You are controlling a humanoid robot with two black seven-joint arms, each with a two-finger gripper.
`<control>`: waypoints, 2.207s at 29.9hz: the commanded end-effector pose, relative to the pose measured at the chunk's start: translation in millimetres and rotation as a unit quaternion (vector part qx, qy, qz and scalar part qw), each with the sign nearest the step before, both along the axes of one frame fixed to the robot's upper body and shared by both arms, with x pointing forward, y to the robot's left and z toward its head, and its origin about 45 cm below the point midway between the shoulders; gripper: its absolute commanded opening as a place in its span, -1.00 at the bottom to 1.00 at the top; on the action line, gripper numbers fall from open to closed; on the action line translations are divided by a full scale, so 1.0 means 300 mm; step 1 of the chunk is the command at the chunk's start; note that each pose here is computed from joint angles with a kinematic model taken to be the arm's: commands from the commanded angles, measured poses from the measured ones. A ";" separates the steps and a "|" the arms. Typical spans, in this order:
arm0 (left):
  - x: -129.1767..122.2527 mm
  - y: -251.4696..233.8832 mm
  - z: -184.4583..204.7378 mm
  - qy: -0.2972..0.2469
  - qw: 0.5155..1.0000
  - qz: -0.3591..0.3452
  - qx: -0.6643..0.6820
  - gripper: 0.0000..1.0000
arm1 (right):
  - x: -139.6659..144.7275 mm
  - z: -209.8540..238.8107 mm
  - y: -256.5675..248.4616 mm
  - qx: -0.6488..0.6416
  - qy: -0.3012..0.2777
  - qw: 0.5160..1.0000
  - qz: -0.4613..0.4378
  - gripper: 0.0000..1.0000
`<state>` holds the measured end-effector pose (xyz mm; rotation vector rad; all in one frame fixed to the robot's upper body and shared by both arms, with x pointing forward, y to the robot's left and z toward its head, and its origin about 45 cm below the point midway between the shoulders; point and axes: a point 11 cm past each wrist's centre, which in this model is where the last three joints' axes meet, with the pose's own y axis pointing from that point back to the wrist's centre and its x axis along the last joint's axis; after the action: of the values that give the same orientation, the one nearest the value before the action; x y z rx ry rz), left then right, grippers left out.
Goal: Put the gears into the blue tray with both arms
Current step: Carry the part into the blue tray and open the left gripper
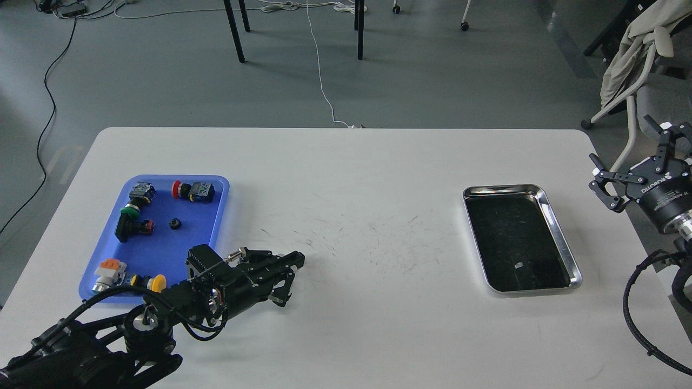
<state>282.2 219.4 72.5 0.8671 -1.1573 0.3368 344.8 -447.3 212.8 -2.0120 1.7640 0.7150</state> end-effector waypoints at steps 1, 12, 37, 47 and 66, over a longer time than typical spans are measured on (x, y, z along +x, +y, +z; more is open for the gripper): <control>0.049 0.077 0.131 -0.045 0.999 -0.001 0.004 -0.91 | 0.006 0.009 0.003 -0.002 -0.003 1.000 0.002 0.95; 0.034 0.514 0.301 0.000 0.992 0.121 0.021 -0.89 | 0.010 0.010 0.007 -0.005 -0.003 1.000 0.005 0.95; -0.027 0.570 0.145 0.160 0.956 0.239 -0.051 -0.34 | 0.010 0.006 0.010 -0.006 -0.001 1.000 0.006 0.95; -0.009 0.570 0.159 0.151 0.957 0.241 -0.056 0.17 | 0.010 0.003 0.011 -0.006 0.000 1.000 0.006 0.95; 0.299 0.448 0.473 0.124 0.905 0.291 -0.285 0.95 | 0.053 0.092 0.002 -0.019 -0.025 0.999 0.009 0.95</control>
<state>356.0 370.0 200.2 0.8124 -0.5599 0.8910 356.6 -445.2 231.8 -2.0423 1.7456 0.6594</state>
